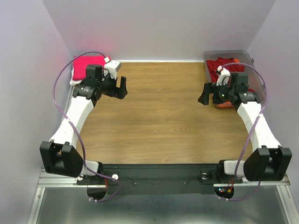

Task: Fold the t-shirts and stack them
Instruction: Grab the tshirt from the pile

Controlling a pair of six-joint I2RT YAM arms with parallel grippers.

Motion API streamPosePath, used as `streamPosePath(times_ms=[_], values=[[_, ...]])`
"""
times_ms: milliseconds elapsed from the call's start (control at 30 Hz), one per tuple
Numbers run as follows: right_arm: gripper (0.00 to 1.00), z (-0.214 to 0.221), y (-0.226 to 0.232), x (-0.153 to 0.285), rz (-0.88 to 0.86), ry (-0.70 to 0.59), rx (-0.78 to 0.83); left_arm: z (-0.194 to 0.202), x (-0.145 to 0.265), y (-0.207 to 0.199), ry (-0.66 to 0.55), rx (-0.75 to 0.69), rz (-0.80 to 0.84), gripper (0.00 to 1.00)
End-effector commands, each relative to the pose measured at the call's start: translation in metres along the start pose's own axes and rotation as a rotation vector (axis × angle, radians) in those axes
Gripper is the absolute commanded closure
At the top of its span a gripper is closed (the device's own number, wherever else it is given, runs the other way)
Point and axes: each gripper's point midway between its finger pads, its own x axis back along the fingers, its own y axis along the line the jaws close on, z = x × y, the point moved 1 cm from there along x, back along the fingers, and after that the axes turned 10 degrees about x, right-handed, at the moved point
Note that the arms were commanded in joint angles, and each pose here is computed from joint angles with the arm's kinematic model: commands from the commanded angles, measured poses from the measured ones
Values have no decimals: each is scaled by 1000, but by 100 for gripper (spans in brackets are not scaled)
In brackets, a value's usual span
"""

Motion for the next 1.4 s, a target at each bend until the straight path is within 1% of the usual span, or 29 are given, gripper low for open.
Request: streamPosePath(times_ms=[0, 33, 67, 100, 133, 167, 233, 300, 333, 367, 433, 500, 533, 567, 633, 667, 800, 933, 1033, 1167, 1300, 1367], values=[[0, -30, -20, 3, 69, -32, 92, -22, 24, -3, -80, -53, -10, 1], [0, -29, -32, -3, 96, -6, 111, -23, 24, 1, -74, -43, -18, 1], [0, -30, -45, -4, 117, 0, 94, -24, 25, 0, -70, -35, 2, 1], [0, -42, -53, 0, 127, -18, 94, -22, 25, -1, -64, -29, 18, 1], [0, -45, -61, -1, 129, -17, 89, -22, 26, -2, -63, -30, 33, 1], [0, -39, -79, -12, 138, 13, 53, -21, 25, -3, -64, -37, 54, 1], [0, -56, -100, -18, 172, 4, 40, -21, 24, -3, -69, -61, 69, 1], [0, -46, -129, -38, 203, 57, -13, -21, 19, -4, -73, -61, 87, 1], [0, -58, -138, -40, 213, 39, -14, -21, 17, -5, -73, -58, 97, 1], [0, -45, -153, -56, 223, 89, -37, -22, 14, -9, -60, -56, 129, 1], [1, -46, -167, -67, 245, 105, -19, -23, 11, -10, -54, -45, 140, 1], [4, -53, -186, -73, 281, 103, -4, -22, 7, -10, -62, -23, 153, 1], [5, -44, -194, -85, 281, 132, -14, -21, 5, -11, -63, -14, 158, 1], [9, -51, -202, -86, 297, 119, -8, -19, 3, -11, -61, -1, 161, 1], [15, -39, -213, -98, 301, 151, -21, -14, 2, -11, -54, 4, 164, 1], [17, -39, -215, -101, 304, 153, -22, -12, 2, -10, -51, 3, 157, 1], [23, -14, -224, -117, 296, 203, -70, -10, 1, 0, -38, -1, 106, 1], [28, 7, -233, -121, 318, 240, -111, -8, 2, 1, -29, -2, 106, 1], [31, 16, -238, -121, 329, 246, -127, -8, 1, 1, -30, 0, 106, 1], [31, 24, -237, -121, 308, 257, -128, -4, -2, 1, -20, 9, 115, 1], [31, 41, -238, -127, 304, 294, -152, -4, -4, 2, -19, 10, 110, 1], [44, 39, -237, -127, 298, 286, -160, -5, -5, 3, -12, 10, 105, 1]])
